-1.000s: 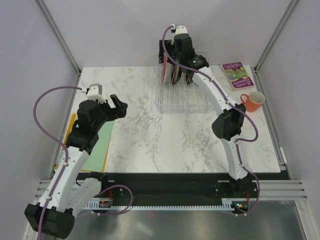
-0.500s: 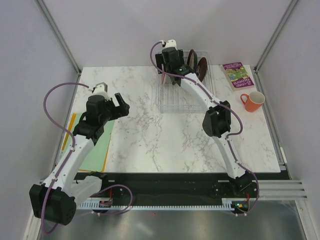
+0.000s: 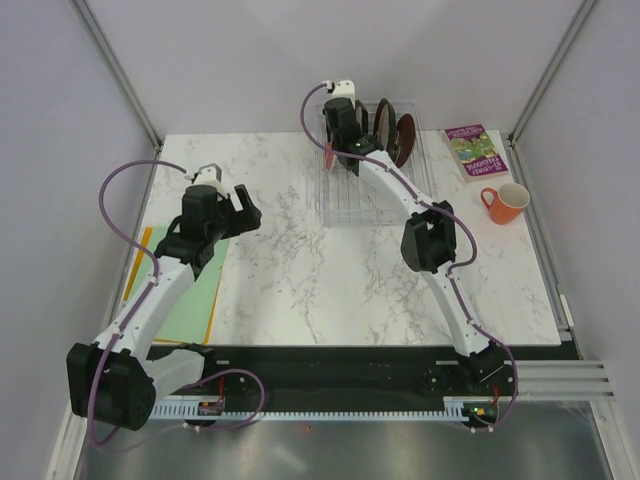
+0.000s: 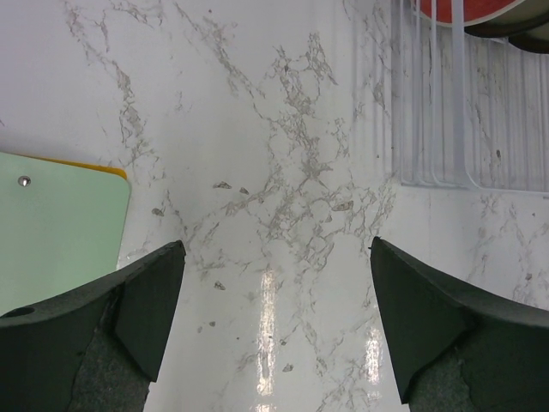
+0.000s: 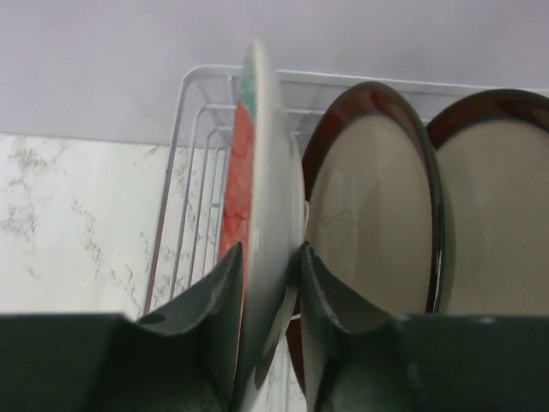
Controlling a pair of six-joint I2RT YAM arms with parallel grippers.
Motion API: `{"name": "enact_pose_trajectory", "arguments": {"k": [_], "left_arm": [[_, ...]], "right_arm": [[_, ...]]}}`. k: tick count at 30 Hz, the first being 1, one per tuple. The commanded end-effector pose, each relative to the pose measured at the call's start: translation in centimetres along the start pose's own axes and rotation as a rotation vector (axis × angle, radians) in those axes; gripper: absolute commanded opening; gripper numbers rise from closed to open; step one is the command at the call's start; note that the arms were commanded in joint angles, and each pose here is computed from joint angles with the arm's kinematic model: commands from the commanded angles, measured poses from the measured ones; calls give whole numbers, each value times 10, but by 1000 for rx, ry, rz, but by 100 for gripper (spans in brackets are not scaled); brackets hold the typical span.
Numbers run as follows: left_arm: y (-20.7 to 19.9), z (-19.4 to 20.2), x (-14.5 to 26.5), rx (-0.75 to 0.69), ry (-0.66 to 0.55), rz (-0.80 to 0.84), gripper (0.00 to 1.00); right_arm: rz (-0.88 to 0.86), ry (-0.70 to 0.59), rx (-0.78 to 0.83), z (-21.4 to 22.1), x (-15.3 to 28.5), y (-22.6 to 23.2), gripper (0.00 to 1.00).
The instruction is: Unload the plates from the dish rack
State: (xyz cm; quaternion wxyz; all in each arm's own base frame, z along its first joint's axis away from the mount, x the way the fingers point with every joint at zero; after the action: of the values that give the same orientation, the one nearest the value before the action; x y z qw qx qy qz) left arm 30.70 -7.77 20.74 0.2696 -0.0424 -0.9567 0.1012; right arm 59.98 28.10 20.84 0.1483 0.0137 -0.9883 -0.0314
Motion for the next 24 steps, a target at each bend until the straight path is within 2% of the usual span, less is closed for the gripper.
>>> {"name": "enact_pose_trajectory", "arguments": {"k": [1, 6, 12, 15, 20, 24], "left_arm": [[-5, -25, -1, 1, -76, 15, 94], [-8, -21, -3, 11, -66, 32, 89], [-9, -19, -2, 23, -62, 41, 87], [-11, -20, -1, 30, -62, 57, 83], [-13, -20, 2, 38, -66, 67, 82], [-11, -20, 2, 36, -67, 59, 85]], "right_arm": [[-55, -95, -24, -30, 0, 6, 23], [-29, -164, 11, -49, 10, 11, 17], [19, -221, 167, -61, 39, 34, 15], [105, -269, 233, -68, 53, 40, 13], [232, -342, 253, -88, 71, 37, 12], [258, -372, 234, -105, 82, 33, 11]]}}
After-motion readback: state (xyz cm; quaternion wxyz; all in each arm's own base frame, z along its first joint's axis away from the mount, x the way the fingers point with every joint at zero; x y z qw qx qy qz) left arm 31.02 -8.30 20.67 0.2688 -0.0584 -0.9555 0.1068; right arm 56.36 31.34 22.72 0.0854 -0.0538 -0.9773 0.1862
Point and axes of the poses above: each gripper's point midway between its finger pads, its own x axis back along the fingers, its own y axis along the line the jaws close on, z = x × y, the point moved 4 cm from there along x, back along the fingers, and after that the axes turned 7 degrees about -x, right-handed, at the moved point
